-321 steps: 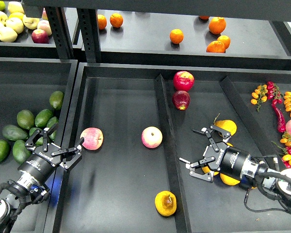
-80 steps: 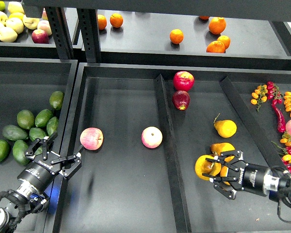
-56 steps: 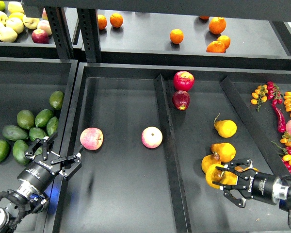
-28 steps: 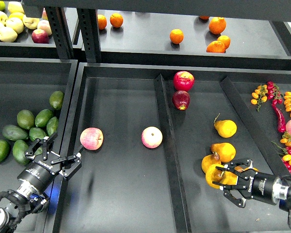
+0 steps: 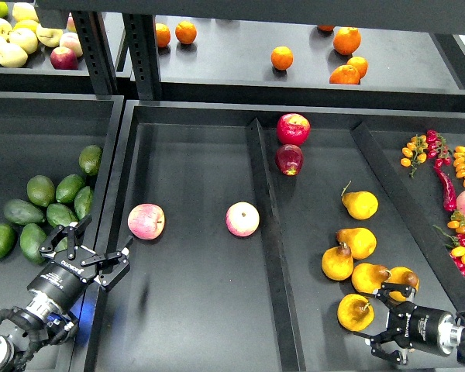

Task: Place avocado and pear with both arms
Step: 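Withdraw the open right gripper from the pear tray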

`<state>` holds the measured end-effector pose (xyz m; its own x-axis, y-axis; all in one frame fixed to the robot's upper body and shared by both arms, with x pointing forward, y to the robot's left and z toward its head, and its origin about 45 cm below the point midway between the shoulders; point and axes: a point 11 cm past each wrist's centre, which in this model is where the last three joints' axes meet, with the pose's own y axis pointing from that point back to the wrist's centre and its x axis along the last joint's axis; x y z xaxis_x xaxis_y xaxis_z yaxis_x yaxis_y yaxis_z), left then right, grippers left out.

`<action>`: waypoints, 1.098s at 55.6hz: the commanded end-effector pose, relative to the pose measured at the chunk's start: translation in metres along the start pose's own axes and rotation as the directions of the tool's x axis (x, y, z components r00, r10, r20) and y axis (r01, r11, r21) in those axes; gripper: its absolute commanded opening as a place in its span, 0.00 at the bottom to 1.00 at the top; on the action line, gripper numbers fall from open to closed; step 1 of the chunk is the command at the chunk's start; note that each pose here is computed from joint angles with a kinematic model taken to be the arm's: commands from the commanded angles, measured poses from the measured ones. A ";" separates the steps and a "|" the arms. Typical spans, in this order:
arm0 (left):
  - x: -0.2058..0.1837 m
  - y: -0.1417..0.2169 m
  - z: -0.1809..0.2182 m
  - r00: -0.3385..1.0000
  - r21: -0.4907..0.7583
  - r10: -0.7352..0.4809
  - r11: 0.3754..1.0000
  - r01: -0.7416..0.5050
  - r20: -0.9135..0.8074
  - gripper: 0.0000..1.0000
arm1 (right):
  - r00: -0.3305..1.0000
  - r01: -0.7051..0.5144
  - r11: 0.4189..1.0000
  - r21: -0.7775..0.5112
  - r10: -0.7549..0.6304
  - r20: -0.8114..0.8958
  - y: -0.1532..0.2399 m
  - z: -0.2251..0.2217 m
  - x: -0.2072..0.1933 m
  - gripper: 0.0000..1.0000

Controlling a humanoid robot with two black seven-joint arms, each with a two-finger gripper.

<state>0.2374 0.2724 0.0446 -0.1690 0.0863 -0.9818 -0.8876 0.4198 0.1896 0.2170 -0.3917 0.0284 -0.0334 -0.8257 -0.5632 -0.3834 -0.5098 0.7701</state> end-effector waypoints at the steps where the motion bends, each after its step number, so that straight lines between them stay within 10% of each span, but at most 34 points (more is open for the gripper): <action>1: 0.000 0.000 0.000 1.000 0.000 0.000 1.000 0.000 0.000 1.00 | 0.999 0.011 1.000 0.019 -0.010 -0.037 0.011 -0.016 -0.009 0.99; 27: 0.001 0.000 0.000 1.000 -0.001 0.003 1.000 -0.003 -0.001 0.99 | 0.979 0.192 0.944 0.268 -0.167 -0.114 0.018 -0.111 -0.088 0.99; 35: 0.002 0.001 0.000 1.000 -0.002 0.006 1.000 -0.006 -0.001 1.00 | 0.939 0.331 0.846 0.418 -0.340 -0.056 -0.001 -0.139 -0.132 0.99; 61: 0.012 0.012 -0.006 0.999 0.000 0.035 0.999 -0.035 -0.016 0.99 | 0.793 0.407 0.718 0.565 -0.585 0.172 -0.054 -0.130 -0.180 0.99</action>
<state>0.2229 0.2738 0.0350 -0.2062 0.0864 -0.9747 -0.8820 0.4149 0.2233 0.3617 -0.2552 0.1305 0.0633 -0.3801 -0.9228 -0.7873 -0.5873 0.1879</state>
